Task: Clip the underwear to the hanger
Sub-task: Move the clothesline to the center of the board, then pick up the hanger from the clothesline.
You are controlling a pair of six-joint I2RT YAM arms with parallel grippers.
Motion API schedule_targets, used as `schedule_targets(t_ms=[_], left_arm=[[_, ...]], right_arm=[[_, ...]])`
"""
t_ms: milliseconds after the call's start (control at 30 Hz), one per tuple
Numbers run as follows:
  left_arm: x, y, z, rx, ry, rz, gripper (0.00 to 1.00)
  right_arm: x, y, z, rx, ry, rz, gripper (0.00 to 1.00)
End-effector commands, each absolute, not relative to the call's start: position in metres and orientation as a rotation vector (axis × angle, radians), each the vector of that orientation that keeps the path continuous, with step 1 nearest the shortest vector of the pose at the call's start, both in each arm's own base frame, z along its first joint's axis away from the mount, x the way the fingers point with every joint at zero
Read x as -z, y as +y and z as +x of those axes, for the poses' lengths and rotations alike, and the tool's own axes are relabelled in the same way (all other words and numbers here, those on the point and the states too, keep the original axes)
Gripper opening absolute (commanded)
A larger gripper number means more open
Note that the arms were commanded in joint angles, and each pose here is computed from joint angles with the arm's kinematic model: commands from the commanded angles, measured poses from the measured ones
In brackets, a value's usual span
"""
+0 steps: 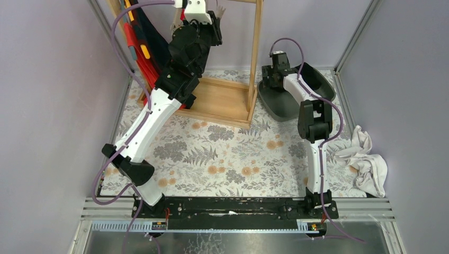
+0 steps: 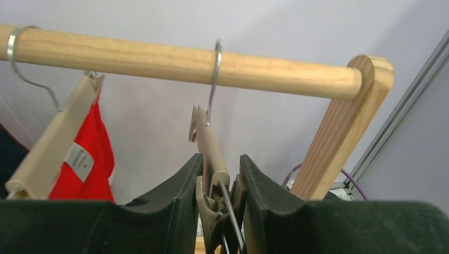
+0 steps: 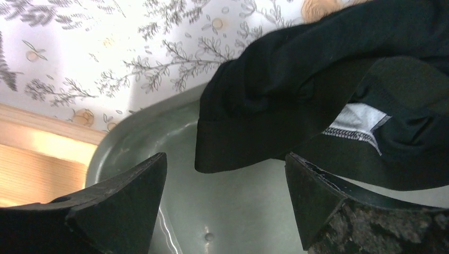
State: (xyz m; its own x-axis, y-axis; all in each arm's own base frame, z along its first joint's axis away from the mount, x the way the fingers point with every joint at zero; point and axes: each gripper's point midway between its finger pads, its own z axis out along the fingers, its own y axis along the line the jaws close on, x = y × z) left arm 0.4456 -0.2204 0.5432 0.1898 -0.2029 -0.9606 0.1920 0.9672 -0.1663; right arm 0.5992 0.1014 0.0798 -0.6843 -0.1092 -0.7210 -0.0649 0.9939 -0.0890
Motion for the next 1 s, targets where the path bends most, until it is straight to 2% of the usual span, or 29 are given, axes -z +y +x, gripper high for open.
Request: schedule_targets(t_ms=[0, 133, 633, 967], left_arm=[[-0.573, -0.224, 0.442, 0.308, 1.198, -0.006, 0.0], [-0.575, -0.225, 0.446, 0.297, 1.159, -0.005, 0.0], [-0.613, -0.21, 0.417, 0.329, 0.95, -0.02, 0.0], [-0.611, -0.204, 0.408, 0.336, 0.886, -0.041, 0.0]], right_arm=[[-0.087, 0.1, 0.6, 0.093, 2.298, -0.097, 0.88], [-0.083, 0.1, 0.601, 0.097, 2.297, -0.097, 0.88], [-0.071, 0.101, 0.62, 0.119, 2.285, -0.106, 0.86], [-0.068, 0.098, 0.625, 0.123, 2.28, -0.096, 0.85]])
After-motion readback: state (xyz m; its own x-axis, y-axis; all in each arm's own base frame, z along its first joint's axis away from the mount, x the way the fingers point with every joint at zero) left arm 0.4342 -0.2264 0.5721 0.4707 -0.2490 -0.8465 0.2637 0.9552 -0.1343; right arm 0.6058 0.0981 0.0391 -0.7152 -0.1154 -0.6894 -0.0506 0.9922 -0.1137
